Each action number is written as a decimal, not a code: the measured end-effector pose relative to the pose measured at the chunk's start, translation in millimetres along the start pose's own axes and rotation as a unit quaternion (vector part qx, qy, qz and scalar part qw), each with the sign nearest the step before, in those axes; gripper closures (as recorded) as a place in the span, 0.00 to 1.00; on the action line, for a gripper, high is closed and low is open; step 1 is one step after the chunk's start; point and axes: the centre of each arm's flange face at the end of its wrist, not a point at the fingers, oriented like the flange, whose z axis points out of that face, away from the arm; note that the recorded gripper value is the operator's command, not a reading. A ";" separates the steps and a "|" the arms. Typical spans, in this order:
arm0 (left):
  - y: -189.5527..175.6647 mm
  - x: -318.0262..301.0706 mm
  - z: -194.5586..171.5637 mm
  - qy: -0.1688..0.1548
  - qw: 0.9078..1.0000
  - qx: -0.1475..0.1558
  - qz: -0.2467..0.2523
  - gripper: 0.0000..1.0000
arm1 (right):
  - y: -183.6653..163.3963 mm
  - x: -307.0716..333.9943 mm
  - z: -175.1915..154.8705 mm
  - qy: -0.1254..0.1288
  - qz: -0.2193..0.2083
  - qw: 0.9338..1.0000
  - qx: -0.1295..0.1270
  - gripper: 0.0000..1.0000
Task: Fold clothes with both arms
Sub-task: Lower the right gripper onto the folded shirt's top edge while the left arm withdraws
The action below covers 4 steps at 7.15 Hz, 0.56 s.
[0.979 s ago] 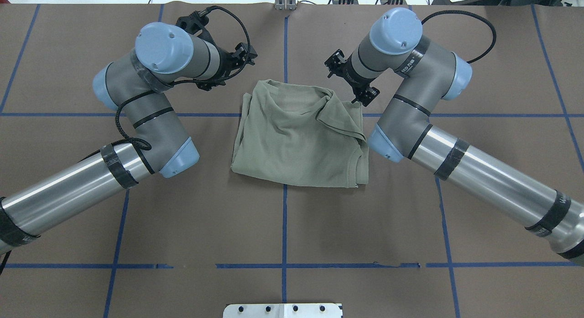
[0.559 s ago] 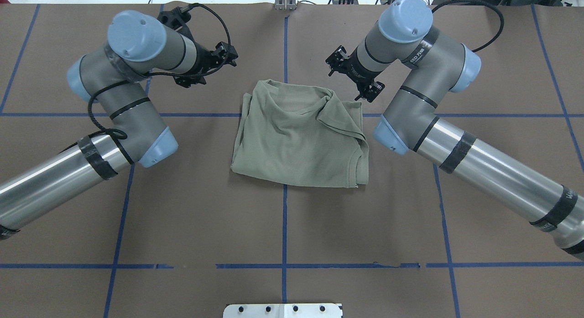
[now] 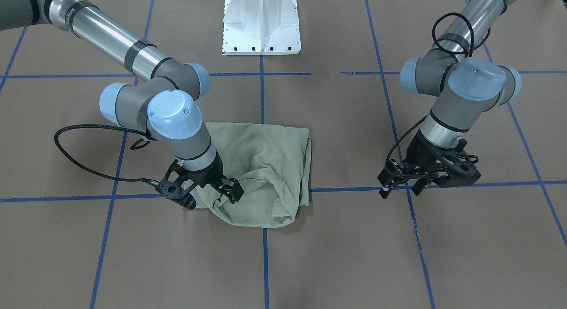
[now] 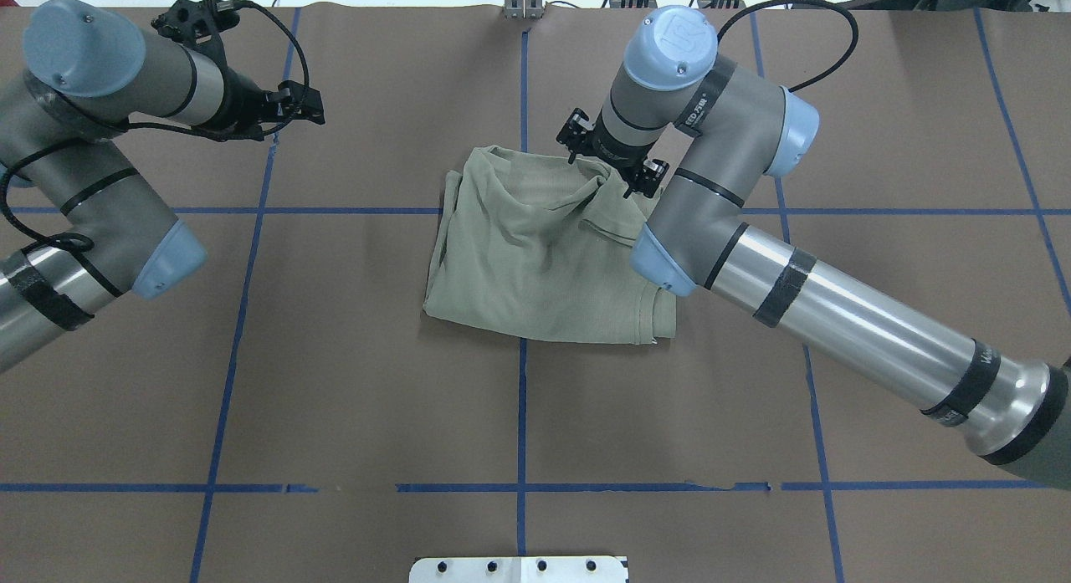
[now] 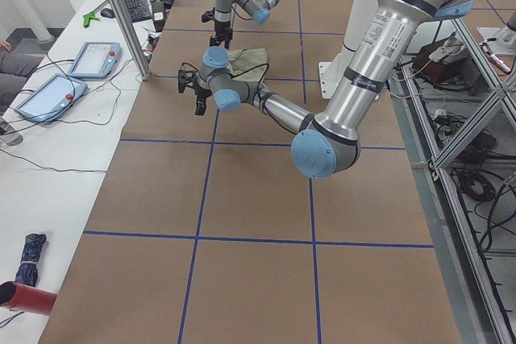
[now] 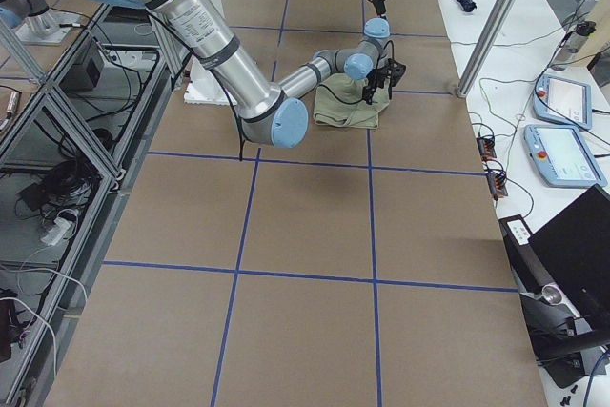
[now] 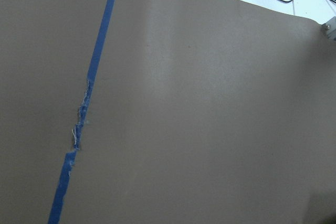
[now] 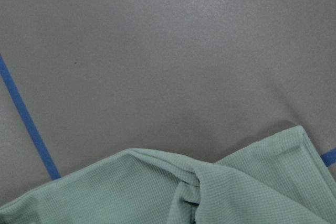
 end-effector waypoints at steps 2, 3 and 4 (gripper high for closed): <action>1.8 -7.2 1.3 -0.003 1.000 -0.002 -0.002 0.00 | 0.1 1.6 14.5 0.019 0.003 1.000 0.000 0.10; 2.3 -8.5 1.5 -0.004 1.000 -0.002 -0.002 0.00 | -2.7 4.3 24.2 0.029 0.005 1.000 0.000 0.47; 2.6 -9.1 1.6 -0.003 1.000 -0.002 -0.002 0.00 | -4.6 5.7 30.5 0.036 0.006 0.999 0.001 0.81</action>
